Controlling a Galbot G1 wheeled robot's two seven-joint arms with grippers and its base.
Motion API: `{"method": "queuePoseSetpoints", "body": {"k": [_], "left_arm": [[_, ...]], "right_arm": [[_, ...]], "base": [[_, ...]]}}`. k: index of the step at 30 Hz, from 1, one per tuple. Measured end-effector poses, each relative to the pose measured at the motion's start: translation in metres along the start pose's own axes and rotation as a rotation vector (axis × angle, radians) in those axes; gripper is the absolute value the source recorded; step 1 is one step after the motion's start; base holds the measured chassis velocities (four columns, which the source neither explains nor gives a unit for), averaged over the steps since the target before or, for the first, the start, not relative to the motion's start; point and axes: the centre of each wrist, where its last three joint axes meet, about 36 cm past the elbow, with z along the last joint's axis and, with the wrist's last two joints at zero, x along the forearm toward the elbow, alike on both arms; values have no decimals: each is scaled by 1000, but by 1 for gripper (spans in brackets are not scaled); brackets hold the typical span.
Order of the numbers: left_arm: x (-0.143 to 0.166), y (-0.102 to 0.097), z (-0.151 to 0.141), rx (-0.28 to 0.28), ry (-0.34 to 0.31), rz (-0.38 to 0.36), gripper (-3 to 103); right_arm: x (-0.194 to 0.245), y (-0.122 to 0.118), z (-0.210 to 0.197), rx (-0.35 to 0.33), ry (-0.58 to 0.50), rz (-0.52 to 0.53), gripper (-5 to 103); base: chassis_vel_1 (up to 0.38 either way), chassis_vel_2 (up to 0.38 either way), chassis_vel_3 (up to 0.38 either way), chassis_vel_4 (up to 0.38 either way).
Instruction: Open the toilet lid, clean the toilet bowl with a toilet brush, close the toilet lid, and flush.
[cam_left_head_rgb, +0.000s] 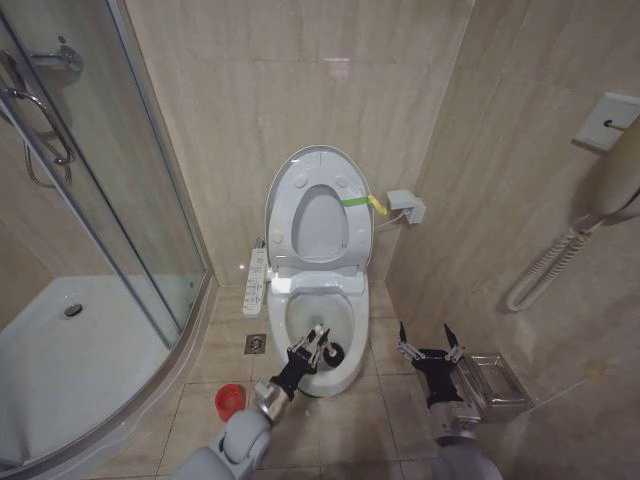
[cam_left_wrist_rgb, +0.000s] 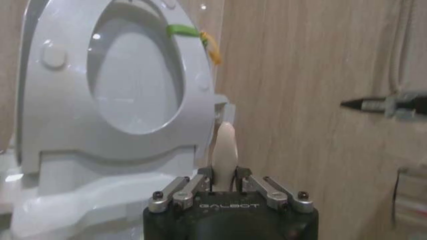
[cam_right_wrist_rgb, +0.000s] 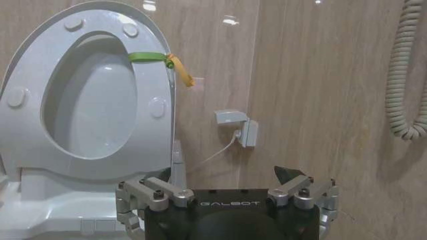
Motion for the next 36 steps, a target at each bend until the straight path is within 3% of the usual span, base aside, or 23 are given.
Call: {"method": "queuePoseSetpoints", "body": {"k": [7, 12, 19, 24, 29, 36], "left_arm": [[-14, 27, 30, 0, 3, -32, 22], [-28, 36, 22, -4, -35, -47, 22], [-24, 16, -10, -8, -81, 4, 22], [-5, 1, -7, -10, -65, 35, 22], [-3, 9, 13, -12, -49, 29, 22], [-25, 33, 34, 22, -63, 34, 22]], "right_arm": [[0, 0, 0, 0, 0, 0, 100], [0, 0, 0, 0, 0, 0, 100], [0, 0, 0, 0, 0, 0, 100], [0, 0, 0, 0, 0, 0, 100], [0, 0, 0, 0, 0, 0, 100], [0, 0, 0, 0, 0, 0, 100]], "base": [[0, 0, 0, 0], [0, 0, 0, 0], [0, 0, 0, 0], [0, 0, 0, 0], [0, 0, 0, 0], [0, 0, 0, 0]]}}
